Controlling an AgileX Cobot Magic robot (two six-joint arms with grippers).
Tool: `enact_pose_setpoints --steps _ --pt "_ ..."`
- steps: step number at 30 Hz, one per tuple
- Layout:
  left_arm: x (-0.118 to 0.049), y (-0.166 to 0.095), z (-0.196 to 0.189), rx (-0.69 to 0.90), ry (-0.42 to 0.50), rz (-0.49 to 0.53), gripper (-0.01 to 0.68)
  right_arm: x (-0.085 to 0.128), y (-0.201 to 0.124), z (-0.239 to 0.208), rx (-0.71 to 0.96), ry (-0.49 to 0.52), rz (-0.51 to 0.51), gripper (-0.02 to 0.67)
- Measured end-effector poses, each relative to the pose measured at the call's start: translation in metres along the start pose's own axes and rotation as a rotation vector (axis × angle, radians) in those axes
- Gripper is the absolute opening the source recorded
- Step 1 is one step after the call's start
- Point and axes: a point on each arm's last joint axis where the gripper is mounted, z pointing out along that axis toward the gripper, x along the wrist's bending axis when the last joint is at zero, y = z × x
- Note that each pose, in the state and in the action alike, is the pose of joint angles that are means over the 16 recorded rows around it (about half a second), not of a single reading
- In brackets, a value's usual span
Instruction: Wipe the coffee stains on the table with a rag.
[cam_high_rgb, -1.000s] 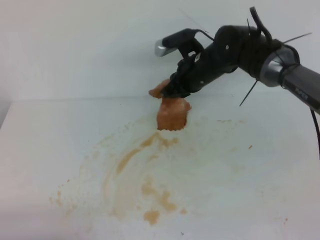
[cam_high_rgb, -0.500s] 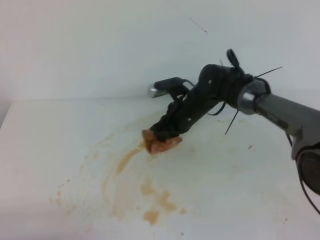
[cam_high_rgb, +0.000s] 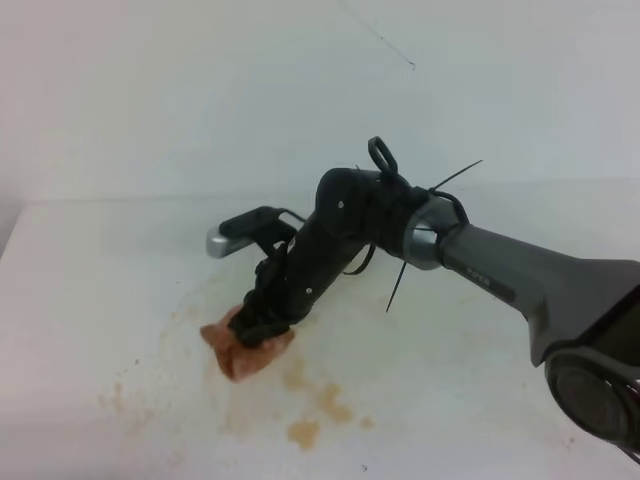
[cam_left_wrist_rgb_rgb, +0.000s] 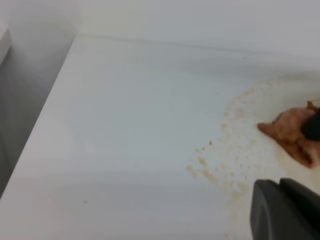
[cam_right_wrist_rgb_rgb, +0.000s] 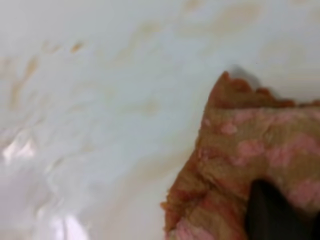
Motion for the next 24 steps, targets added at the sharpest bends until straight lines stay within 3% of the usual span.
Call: enact_pose_setpoints --steps 10,18,24 --pt "0.0 -0.001 0.0 0.0 0.0 0.0 -0.002 0.02 0.005 -0.049 0.051 -0.07 -0.05 0.047" --pt "0.0 -0.001 0.0 0.0 0.0 0.0 -0.002 0.039 0.014 -0.114 -0.099 -0.15 -0.072 0.047" --pt "0.0 0.0 0.0 0.0 0.0 0.0 -0.003 0.051 -0.002 -0.129 -0.226 -0.144 -0.067 0.047"
